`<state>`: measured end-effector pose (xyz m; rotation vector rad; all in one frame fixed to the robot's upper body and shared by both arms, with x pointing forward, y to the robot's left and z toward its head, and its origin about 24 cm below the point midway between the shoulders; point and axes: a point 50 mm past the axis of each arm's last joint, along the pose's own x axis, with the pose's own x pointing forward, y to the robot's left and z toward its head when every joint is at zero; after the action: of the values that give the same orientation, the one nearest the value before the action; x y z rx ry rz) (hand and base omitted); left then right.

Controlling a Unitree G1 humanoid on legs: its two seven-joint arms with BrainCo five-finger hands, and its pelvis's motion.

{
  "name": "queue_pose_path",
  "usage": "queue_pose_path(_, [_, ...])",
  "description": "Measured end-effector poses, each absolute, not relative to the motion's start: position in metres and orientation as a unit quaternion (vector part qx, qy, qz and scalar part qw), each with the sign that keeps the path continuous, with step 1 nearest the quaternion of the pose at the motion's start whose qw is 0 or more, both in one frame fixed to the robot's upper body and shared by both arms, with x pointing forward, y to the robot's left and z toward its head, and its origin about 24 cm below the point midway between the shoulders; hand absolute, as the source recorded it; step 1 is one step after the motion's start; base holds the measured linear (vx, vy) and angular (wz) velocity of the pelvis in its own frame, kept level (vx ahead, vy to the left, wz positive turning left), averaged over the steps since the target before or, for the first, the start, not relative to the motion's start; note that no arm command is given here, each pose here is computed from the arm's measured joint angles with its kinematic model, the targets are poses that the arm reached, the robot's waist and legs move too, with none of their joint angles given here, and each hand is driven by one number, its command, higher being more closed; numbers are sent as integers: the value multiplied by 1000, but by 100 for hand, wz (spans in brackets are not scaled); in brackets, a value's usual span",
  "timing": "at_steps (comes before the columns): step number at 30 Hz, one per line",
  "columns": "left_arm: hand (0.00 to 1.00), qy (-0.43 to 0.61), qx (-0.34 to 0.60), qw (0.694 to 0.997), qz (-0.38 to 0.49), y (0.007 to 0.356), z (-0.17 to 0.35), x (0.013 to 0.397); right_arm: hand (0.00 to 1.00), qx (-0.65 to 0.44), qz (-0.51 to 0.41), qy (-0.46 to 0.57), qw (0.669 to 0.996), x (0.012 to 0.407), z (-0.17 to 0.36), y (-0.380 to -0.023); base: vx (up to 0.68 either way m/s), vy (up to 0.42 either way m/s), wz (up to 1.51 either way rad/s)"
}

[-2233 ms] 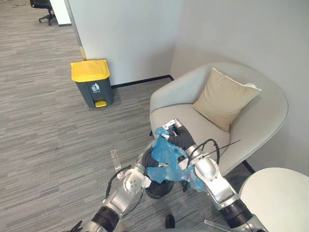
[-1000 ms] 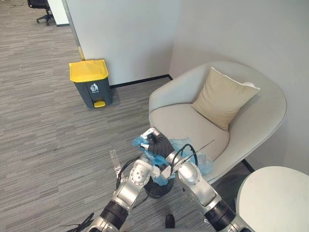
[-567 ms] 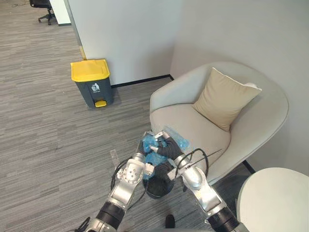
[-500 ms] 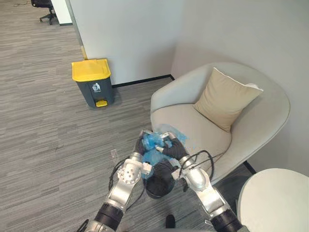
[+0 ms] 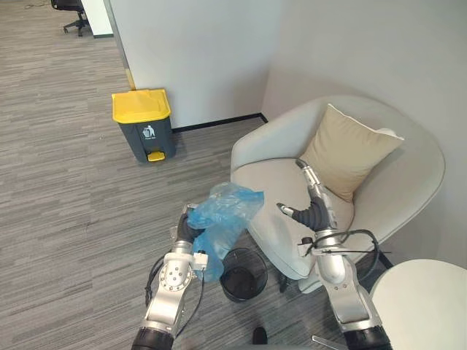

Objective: Gather rubbish on tea table into small bin, then transfer packed bag to large trash can.

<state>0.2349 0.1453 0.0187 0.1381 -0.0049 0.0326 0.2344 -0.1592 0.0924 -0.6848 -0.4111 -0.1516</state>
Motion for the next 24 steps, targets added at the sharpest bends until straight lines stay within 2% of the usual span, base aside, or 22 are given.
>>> queue_pose_path(3, [100, 15, 65, 997, 36, 153, 11, 228, 0, -316, -99, -175, 927, 230, 85, -169, -1, -2, 1])
queue_pose_path(6, [100, 43, 55, 996, 60, 162, 0, 217, 0, -258, -131, -105, 951, 222, 59, -184, 0, 0, 0])
queue_pose_path(10, [100, 109, 49, 990, 79, 174, -28, 204, 0, -192, -147, 56, 969, 202, -5, -205, -24, -9, 0])
queue_pose_path(15, [100, 198, 35, 974, 100, 192, -64, 184, 0, -122, -162, 234, 951, 165, -73, -219, -29, -14, 0])
queue_pose_path(24, [100, 335, 10, 933, 131, 204, -112, 144, 0, -61, -175, 399, 898, 120, -129, -219, -10, -10, 7])
